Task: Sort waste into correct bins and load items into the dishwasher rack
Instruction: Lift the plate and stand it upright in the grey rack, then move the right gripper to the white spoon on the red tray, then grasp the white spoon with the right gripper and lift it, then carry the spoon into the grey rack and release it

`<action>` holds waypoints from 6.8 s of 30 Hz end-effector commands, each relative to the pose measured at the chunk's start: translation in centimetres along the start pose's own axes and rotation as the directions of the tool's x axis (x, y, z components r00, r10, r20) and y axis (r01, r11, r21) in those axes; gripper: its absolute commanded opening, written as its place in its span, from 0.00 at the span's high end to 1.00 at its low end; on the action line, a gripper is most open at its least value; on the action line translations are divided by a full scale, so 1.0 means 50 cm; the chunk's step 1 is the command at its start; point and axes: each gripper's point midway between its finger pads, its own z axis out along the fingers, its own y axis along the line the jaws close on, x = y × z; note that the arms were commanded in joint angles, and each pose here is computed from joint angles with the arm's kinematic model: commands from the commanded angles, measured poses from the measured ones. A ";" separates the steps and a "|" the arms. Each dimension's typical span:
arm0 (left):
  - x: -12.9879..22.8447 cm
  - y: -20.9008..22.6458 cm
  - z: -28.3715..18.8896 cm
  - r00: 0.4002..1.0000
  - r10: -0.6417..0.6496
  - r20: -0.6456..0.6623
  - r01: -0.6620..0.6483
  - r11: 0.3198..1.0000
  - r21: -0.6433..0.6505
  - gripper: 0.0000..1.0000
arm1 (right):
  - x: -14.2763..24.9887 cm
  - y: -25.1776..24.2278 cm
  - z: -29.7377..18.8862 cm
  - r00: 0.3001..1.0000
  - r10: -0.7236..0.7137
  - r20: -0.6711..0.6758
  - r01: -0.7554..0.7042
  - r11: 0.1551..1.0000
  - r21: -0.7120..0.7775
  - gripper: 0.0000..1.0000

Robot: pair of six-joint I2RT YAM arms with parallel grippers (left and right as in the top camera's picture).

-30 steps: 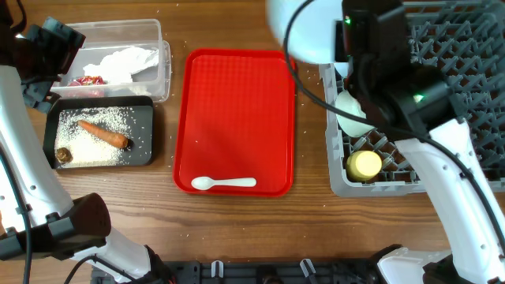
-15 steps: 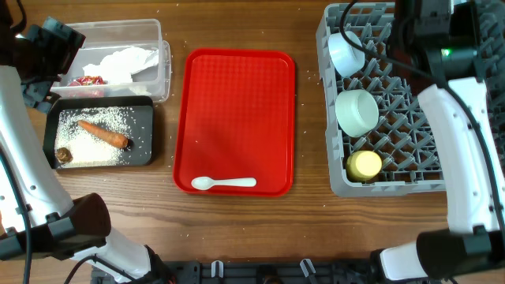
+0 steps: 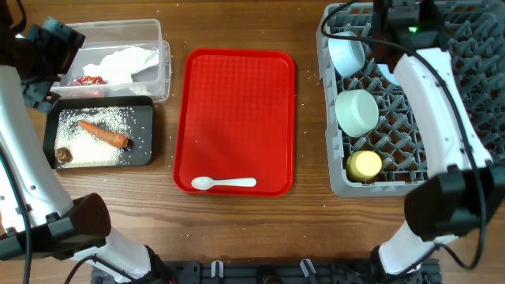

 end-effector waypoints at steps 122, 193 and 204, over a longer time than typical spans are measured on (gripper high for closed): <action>-0.005 0.004 0.000 1.000 -0.020 0.008 0.020 1.000 -0.008 0.00 | 0.164 0.929 -0.580 0.724 -0.410 0.554 0.671 0.235 -0.703 0.56; -0.005 0.004 0.000 1.000 -0.020 0.008 0.020 1.000 -0.008 0.00 | 0.019 0.311 -0.390 0.963 0.264 0.054 -0.106 0.556 -0.824 0.96; -0.005 0.004 0.000 1.000 -0.020 0.008 0.020 1.000 -0.008 0.00 | 0.218 0.100 -0.114 0.825 0.427 -0.371 -0.564 0.572 -0.595 0.96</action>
